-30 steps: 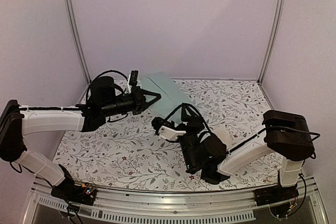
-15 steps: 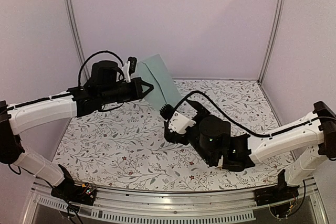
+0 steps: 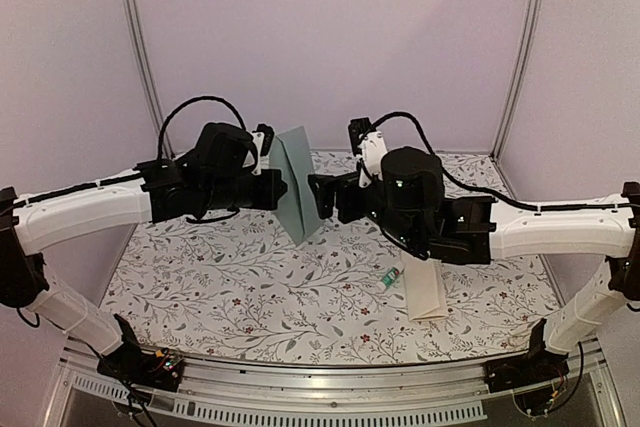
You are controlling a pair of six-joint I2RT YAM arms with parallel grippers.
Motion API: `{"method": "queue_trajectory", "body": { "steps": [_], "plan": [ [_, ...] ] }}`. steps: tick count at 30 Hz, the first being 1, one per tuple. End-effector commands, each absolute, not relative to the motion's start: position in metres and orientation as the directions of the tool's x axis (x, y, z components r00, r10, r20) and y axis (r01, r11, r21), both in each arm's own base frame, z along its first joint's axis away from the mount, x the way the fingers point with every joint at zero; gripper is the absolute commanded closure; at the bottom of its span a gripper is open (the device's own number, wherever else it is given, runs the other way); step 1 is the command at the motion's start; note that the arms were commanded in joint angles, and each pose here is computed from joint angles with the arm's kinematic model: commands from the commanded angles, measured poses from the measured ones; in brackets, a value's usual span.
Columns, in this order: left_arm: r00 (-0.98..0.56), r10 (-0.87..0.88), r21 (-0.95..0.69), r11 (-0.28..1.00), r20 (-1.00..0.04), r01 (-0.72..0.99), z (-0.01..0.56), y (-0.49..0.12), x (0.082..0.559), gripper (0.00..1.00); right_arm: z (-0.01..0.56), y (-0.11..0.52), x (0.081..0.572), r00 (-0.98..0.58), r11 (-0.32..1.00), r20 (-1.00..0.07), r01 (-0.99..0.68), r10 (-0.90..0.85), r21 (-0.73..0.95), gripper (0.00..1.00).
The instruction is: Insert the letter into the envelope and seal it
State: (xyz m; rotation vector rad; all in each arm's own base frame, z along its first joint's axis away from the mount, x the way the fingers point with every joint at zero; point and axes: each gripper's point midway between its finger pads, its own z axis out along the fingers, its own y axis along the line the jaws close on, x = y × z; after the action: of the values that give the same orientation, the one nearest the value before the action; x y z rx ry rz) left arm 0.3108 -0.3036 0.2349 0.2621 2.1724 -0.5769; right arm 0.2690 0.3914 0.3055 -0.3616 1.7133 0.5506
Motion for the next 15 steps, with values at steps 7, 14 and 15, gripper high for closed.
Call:
{"method": "queue_trajectory", "body": {
  "steps": [7,14,15],
  "plan": [
    [-0.623,0.022,-0.269,0.889,-0.782,0.369,0.229,-0.319,0.303,1.0,0.244,0.43,0.303,-0.412,0.841,-0.908,-0.462,0.076,0.28,0.01],
    [-0.63,0.04,-0.268,0.883,-0.775,0.385,0.221,-0.325,0.295,1.0,0.22,0.44,0.319,-0.43,0.884,-0.901,-0.399,0.052,0.242,0.01],
    [-0.631,0.041,-0.27,0.881,-0.775,0.389,0.221,-0.326,0.294,1.0,0.214,0.439,0.323,-0.434,0.896,-0.9,-0.381,0.045,0.229,0.01]
  ]
}}
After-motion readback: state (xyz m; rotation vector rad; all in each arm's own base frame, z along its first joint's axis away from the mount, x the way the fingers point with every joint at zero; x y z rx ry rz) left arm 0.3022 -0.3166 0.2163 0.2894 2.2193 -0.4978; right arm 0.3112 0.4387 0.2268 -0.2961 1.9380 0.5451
